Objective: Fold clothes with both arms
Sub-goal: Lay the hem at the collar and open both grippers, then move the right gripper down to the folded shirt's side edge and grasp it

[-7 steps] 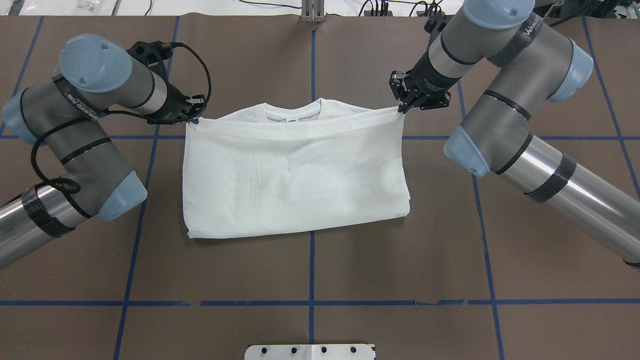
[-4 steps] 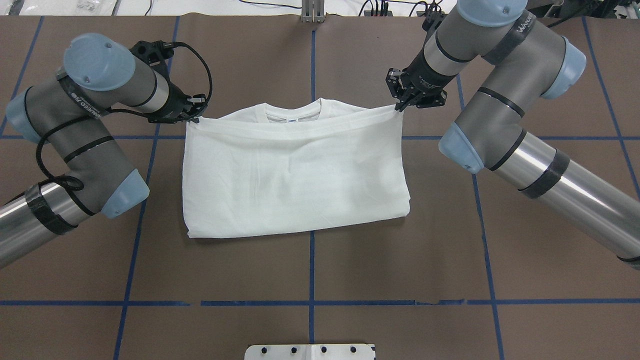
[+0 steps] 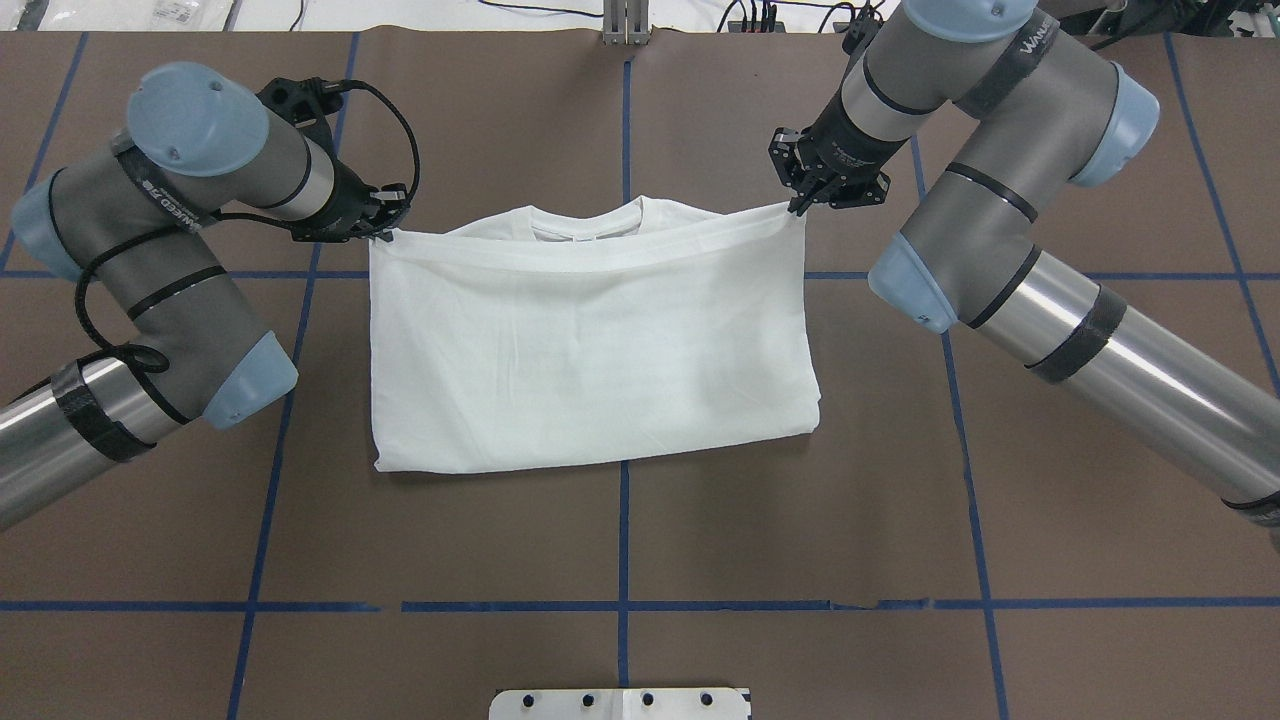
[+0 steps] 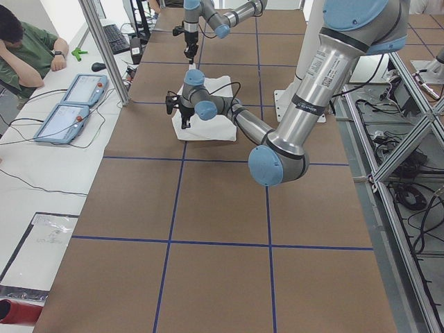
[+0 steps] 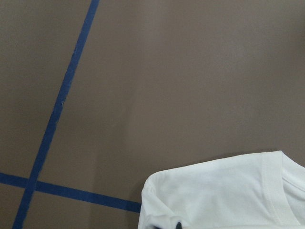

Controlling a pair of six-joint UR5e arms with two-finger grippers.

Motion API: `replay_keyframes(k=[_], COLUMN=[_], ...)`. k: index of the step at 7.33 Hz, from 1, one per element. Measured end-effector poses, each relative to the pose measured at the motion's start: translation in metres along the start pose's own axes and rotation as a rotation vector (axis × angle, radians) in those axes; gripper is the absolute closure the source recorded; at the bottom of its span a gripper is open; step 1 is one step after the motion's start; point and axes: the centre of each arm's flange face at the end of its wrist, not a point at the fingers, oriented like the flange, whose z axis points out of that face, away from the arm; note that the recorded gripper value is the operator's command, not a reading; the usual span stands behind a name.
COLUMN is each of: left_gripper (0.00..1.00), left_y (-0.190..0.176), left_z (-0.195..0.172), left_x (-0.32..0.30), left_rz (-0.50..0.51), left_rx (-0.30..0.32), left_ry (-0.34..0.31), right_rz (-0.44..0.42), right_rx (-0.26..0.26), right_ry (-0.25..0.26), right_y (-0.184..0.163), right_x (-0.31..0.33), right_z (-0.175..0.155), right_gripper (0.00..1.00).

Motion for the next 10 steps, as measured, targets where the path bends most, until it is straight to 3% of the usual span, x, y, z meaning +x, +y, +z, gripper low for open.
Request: replay_keyframes(k=[4, 5, 6, 7, 8, 10], left_gripper=[1.0, 0.85, 0.57, 0.28, 0.01, 0.01], left_y=[-0.012, -0.013, -0.013, -0.013, -0.013, -0.012], left_z=[0.0, -0.001, -0.002, -0.002, -0.003, -0.003], left_x=[0.002, 0.004, 0.006, 0.007, 0.007, 0.009], left_rz=[-0.014, -0.015, -0.014, -0.013, -0.01, -0.004], left_rx=[0.011, 0.012, 0.013, 0.014, 0.016, 0.02], left_ry=[-0.003, 0.001, 0.002, 0.007, 0.013, 0.021], right_rz=[0.019, 0.018, 0.016, 0.012, 0.006, -0.003], right_rx=[0.007, 0.008, 0.008, 0.009, 0.008, 0.005], right_ry=[0.009, 0.007, 0.004, -0.003, -0.008, -0.008], right_y=[-0.013, -0.013, -0.012, -0.011, -0.009, -0.007], right_x=[0.001, 0.0, -0.001, -0.005, -0.01, -0.011], right_z=[0.0, 0.0, -0.001, -0.003, -0.004, -0.003], right_gripper=[1.0, 1.0, 0.75, 0.01, 0.0, 0.0])
